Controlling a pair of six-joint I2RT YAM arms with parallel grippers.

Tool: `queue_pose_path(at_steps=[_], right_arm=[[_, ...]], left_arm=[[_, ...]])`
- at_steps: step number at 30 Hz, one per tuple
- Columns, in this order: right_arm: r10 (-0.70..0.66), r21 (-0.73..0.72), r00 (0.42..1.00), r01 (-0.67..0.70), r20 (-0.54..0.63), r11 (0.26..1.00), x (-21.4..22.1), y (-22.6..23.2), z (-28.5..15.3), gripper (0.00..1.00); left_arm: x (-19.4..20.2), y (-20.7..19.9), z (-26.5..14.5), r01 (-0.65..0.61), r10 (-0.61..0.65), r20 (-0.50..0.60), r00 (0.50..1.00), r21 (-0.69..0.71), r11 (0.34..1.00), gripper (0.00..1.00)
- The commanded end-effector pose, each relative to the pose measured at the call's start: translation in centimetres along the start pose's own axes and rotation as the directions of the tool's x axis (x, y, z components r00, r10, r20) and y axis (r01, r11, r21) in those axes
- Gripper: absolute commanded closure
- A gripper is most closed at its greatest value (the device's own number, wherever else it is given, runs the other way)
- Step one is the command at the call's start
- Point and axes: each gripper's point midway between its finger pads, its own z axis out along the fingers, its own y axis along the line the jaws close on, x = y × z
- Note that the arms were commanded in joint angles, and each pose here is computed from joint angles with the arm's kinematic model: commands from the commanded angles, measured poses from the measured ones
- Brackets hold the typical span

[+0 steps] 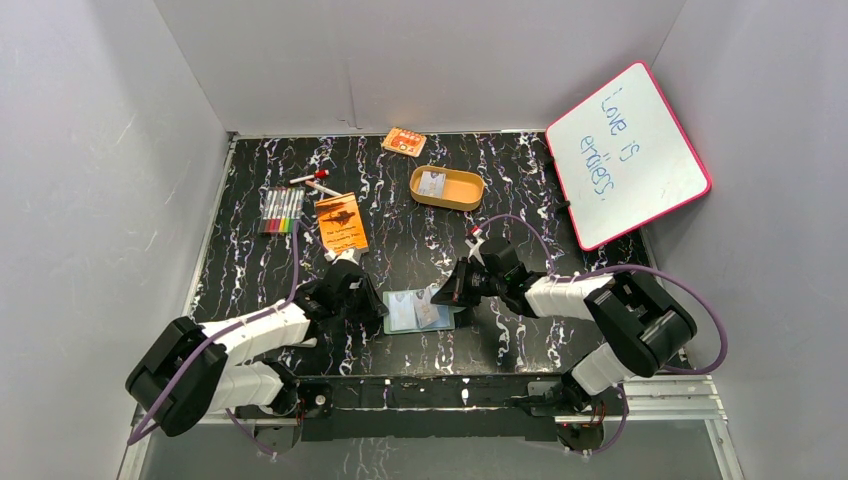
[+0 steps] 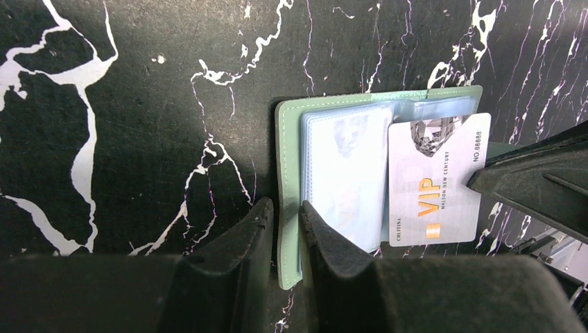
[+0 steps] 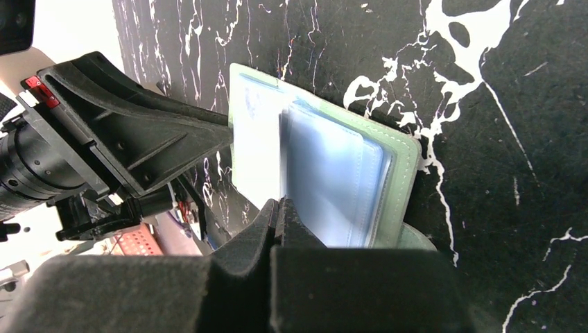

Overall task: Put the credit cards into the card holder
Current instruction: Insert the credit card into the card holder.

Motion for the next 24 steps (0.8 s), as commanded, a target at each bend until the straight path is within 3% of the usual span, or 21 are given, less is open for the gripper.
queue_pose_path(at_steps=[1,24], right_arm=[[0.005,-0.027,1.0,-0.004,0.011,1.0,-0.3,0.7,0.2,1.0],[0.046,-0.028,0.999,-0.045,0.024,0.999,0.1,0.5,1.4,1.0]], left_arm=[[1.2,1.9,-0.2,0.0,-0.002,-0.032,0.999,-0.054,0.999,0.81],[2.3,1.5,-0.2,0.014,-0.015,-0.078,0.997,-0.01,1.0,0.88]])
